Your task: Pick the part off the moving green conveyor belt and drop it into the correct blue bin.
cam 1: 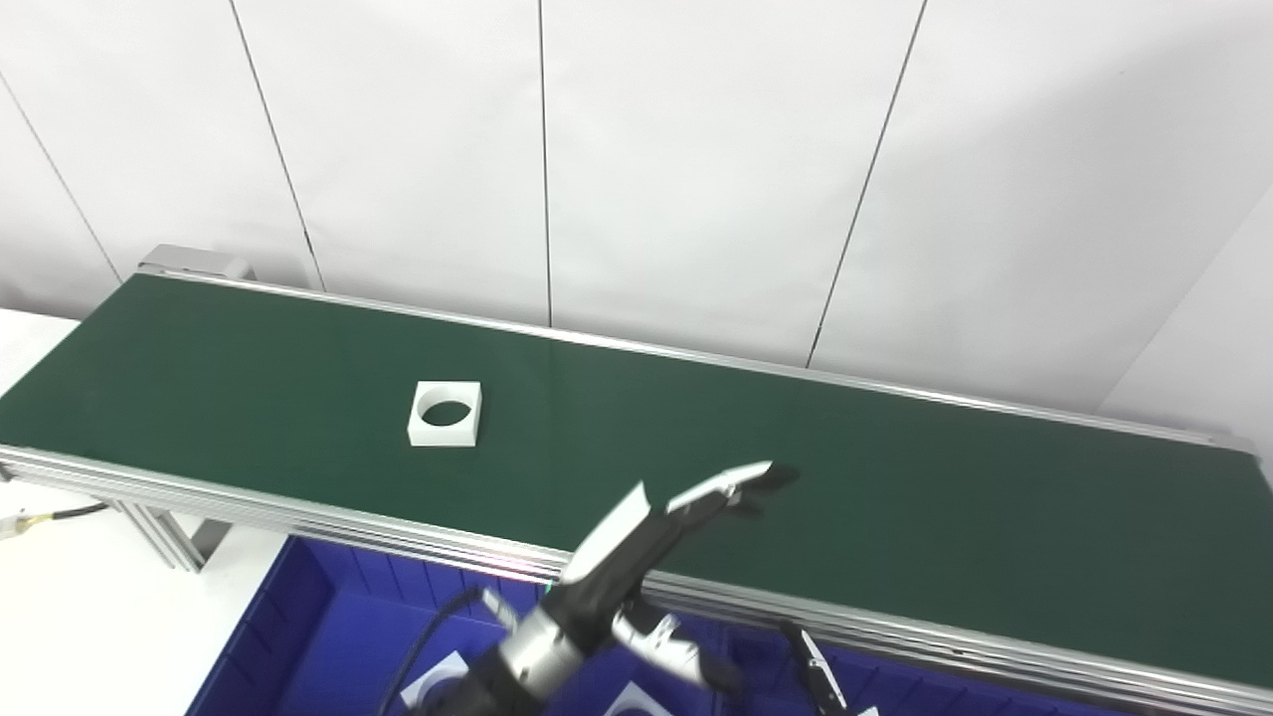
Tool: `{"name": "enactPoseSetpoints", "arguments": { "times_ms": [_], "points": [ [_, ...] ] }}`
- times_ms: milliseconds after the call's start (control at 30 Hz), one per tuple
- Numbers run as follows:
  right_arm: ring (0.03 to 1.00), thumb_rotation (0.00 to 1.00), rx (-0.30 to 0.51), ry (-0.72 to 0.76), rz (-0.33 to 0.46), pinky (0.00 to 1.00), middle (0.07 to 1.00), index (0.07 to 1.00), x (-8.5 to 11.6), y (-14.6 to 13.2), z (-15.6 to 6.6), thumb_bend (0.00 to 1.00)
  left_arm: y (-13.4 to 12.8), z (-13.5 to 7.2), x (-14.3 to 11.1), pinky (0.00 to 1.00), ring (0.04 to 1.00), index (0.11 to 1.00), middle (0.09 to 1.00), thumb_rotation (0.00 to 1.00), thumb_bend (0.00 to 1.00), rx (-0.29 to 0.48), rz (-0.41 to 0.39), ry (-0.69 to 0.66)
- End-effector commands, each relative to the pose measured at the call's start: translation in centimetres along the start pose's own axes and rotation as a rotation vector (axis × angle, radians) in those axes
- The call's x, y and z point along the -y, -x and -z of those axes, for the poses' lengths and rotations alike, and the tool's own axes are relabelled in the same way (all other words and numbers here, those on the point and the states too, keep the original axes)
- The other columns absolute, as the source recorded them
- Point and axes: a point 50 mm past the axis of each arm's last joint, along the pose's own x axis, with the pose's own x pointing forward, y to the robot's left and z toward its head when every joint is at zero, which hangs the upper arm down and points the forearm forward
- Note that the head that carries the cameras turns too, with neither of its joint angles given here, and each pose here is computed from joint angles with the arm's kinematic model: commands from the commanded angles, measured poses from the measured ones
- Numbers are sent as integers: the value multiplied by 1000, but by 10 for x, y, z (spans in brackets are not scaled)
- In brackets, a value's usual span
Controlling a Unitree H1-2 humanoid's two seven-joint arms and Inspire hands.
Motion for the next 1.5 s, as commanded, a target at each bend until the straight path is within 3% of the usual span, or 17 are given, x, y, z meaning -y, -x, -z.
{"name": "enactPoseSetpoints", "arguments": {
  "times_ms": [0, 200, 400, 567, 667, 867, 1033, 1467],
  "points": [
    [960, 1000, 90, -30, 7, 936, 959, 937, -4, -11, -15, 898, -23, -12, -18, 817, 857, 829, 860, 593, 953, 99, 13, -80],
    [969, 1000, 91, -38, 7, 945, 964, 932, -6, -13, -17, 913, -53, -10, -49, 749, 818, 797, 819, 483, 982, 135, 35, -244],
    [965, 1000, 93, -48, 8, 948, 960, 933, -8, -14, -18, 924, -80, -3, -75, 616, 771, 790, 792, 360, 1000, 132, 81, -383],
    [968, 1000, 96, -55, 4, 949, 967, 941, -9, -15, -20, 924, -96, 5, -88, 576, 739, 802, 786, 250, 1000, 110, 133, -499],
    [970, 1000, 89, -59, 4, 963, 966, 940, -9, -16, -19, 936, -103, 11, -94, 485, 651, 826, 782, 192, 1000, 81, 164, -562],
    [964, 1000, 94, -42, 2, 950, 963, 936, -9, -17, -18, 926, -117, 28, -106, 457, 603, 836, 765, 133, 1000, 10, 208, -672],
    [966, 1000, 103, -33, 1, 949, 964, 936, -11, -17, -19, 908, -124, 39, -120, 479, 626, 823, 751, 122, 1000, -20, 237, -730],
    [951, 1000, 106, -27, 7, 926, 962, 933, -7, -18, -19, 920, -118, 59, -144, 492, 655, 816, 774, 147, 1000, -171, 298, -846]
  ]
}}
